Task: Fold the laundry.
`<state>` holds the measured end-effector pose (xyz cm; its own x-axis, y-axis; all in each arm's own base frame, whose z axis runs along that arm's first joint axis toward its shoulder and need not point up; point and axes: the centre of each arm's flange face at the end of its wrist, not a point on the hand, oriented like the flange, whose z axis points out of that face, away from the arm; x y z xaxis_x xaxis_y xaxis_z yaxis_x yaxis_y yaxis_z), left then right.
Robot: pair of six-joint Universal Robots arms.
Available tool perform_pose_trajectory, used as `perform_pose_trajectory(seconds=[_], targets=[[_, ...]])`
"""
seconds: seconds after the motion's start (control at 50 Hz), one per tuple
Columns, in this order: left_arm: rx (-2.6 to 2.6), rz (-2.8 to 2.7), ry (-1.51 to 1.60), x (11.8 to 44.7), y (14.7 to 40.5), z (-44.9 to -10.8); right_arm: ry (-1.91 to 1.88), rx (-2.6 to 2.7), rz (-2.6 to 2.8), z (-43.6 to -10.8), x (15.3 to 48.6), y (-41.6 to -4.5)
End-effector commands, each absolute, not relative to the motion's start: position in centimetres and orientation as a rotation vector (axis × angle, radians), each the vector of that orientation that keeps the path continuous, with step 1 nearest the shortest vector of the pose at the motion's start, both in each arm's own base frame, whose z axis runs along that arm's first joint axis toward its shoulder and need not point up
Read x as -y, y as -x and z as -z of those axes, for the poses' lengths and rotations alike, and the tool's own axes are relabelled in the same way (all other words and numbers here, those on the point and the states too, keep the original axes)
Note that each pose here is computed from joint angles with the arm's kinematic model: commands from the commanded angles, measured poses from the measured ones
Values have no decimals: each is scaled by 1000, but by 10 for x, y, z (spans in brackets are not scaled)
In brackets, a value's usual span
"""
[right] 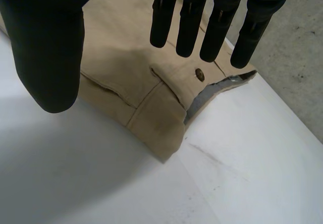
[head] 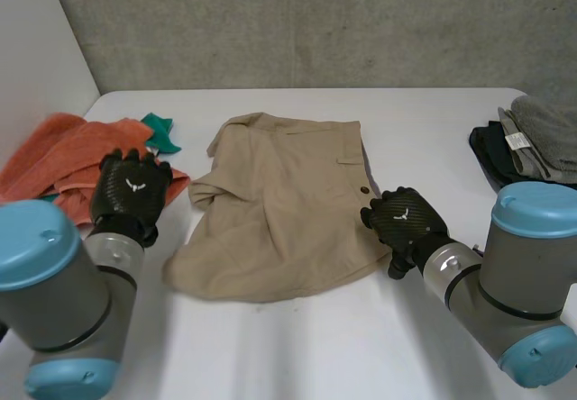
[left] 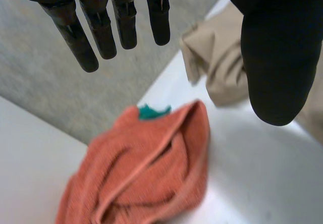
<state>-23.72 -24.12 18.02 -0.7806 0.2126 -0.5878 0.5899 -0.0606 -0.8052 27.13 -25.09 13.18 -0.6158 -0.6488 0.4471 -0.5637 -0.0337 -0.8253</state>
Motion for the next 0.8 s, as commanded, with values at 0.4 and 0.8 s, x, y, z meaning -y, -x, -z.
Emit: perform_pose_trajectory(seconds=[0.4,0.8], targets=[[-2159,1763,-1335,170,236,-145,1435,-2095,1808,-117,259,-273],[-2114,1822,-1254,219,246,-110,1435,-2083,1850,-119,263,-273]])
